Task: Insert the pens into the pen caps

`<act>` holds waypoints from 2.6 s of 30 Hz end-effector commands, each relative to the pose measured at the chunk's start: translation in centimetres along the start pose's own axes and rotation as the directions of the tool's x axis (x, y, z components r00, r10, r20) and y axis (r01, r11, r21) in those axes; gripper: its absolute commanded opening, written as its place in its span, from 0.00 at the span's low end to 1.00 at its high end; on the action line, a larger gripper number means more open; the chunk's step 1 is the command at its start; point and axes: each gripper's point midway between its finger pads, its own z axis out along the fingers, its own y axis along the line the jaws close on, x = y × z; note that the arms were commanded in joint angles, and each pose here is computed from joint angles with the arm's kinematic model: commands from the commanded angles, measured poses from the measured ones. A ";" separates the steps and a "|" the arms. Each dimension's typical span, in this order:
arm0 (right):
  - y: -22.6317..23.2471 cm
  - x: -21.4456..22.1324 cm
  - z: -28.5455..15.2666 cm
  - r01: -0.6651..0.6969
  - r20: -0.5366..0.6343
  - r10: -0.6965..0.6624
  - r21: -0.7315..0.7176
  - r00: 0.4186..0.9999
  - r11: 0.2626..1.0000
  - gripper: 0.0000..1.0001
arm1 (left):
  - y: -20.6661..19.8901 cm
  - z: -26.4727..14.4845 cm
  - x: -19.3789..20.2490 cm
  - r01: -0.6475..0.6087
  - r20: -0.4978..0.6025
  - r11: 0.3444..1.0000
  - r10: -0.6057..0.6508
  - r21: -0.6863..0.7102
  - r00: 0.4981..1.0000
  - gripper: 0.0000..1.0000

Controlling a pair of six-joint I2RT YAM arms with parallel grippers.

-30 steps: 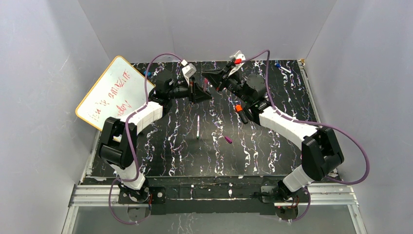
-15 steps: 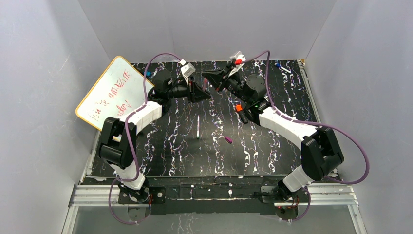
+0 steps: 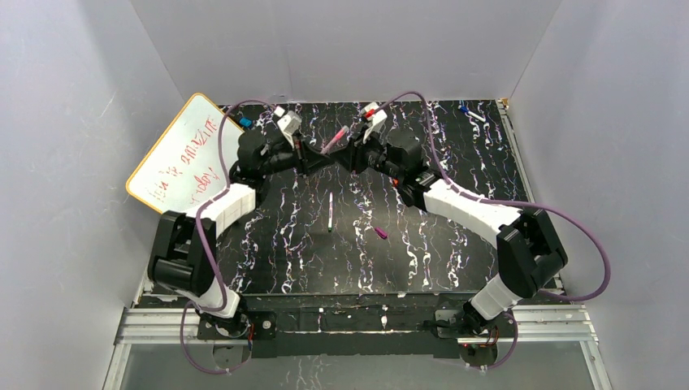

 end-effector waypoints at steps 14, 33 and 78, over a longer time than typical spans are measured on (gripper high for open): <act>-3.7 -4.4 -0.3 -0.009 -0.057 0.012 0.062 0.998 0.998 0.72 | 0.7 -4.8 9.1 0.083 -0.126 0.968 -0.115 -0.236 0.985 0.00; -5.4 -6.4 -8.7 0.005 0.009 -0.007 0.188 1.000 0.982 0.82 | 6.7 -15.1 20.1 0.039 -0.246 0.472 -0.525 -0.881 0.815 0.00; -5.7 -1.9 -10.6 -0.176 -0.108 0.210 0.260 0.972 0.949 0.77 | 4.8 -10.4 13.5 -0.073 -0.323 0.530 -0.396 -0.845 0.860 0.68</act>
